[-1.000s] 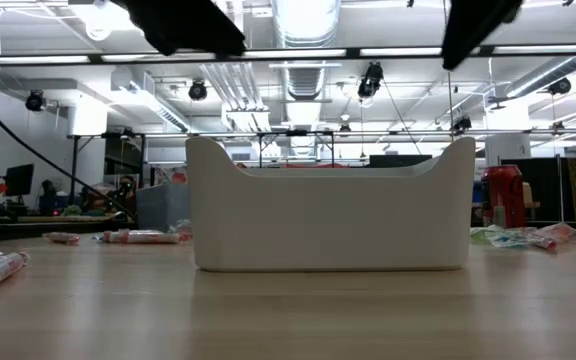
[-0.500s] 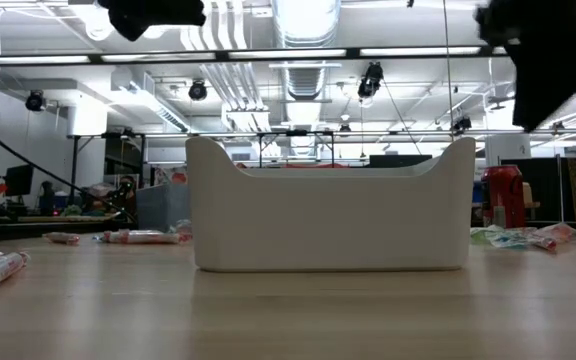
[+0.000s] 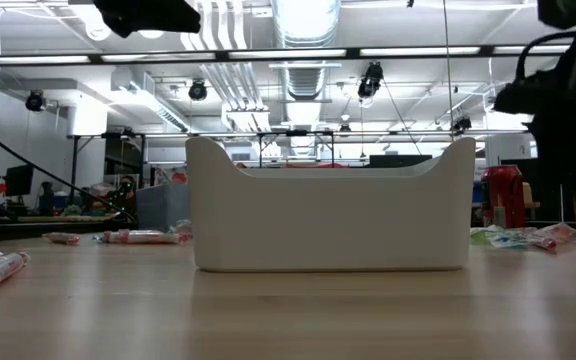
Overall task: Sort candy
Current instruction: Put the white candy into the green bin
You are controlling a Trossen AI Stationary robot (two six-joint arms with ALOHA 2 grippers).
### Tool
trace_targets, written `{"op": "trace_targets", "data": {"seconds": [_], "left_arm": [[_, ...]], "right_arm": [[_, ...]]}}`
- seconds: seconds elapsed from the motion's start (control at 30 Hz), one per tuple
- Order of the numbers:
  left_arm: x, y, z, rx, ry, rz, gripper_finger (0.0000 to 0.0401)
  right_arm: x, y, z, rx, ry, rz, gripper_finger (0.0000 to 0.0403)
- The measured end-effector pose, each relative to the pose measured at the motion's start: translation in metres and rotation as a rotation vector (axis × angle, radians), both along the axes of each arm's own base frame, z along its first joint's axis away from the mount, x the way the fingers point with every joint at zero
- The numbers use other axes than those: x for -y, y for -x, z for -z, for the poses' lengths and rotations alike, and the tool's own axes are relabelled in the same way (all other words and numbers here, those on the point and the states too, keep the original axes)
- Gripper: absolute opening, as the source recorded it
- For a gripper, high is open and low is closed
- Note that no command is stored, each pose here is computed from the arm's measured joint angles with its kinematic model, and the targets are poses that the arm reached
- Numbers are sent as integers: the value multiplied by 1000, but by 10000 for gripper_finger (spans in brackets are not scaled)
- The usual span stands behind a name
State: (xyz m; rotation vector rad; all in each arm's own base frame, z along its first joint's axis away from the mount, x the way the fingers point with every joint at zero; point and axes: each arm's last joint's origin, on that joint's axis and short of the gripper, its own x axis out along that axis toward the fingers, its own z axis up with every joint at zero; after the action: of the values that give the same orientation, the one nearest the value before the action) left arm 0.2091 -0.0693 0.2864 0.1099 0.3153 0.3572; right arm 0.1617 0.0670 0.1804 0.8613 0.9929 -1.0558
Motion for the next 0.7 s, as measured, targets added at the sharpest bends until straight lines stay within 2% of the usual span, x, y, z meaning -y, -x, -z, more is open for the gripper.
{"op": "trace_targets", "data": {"seconds": [0.4, 0.7], "left_arm": [[0, 0, 0, -7, -30, -16, 91], [-1, 0, 1, -10, -27, -18, 91]], "right_arm": [[9, -13, 26, -26, 41, 43, 167], [6, -21, 47, -117, 68, 27, 154]]}}
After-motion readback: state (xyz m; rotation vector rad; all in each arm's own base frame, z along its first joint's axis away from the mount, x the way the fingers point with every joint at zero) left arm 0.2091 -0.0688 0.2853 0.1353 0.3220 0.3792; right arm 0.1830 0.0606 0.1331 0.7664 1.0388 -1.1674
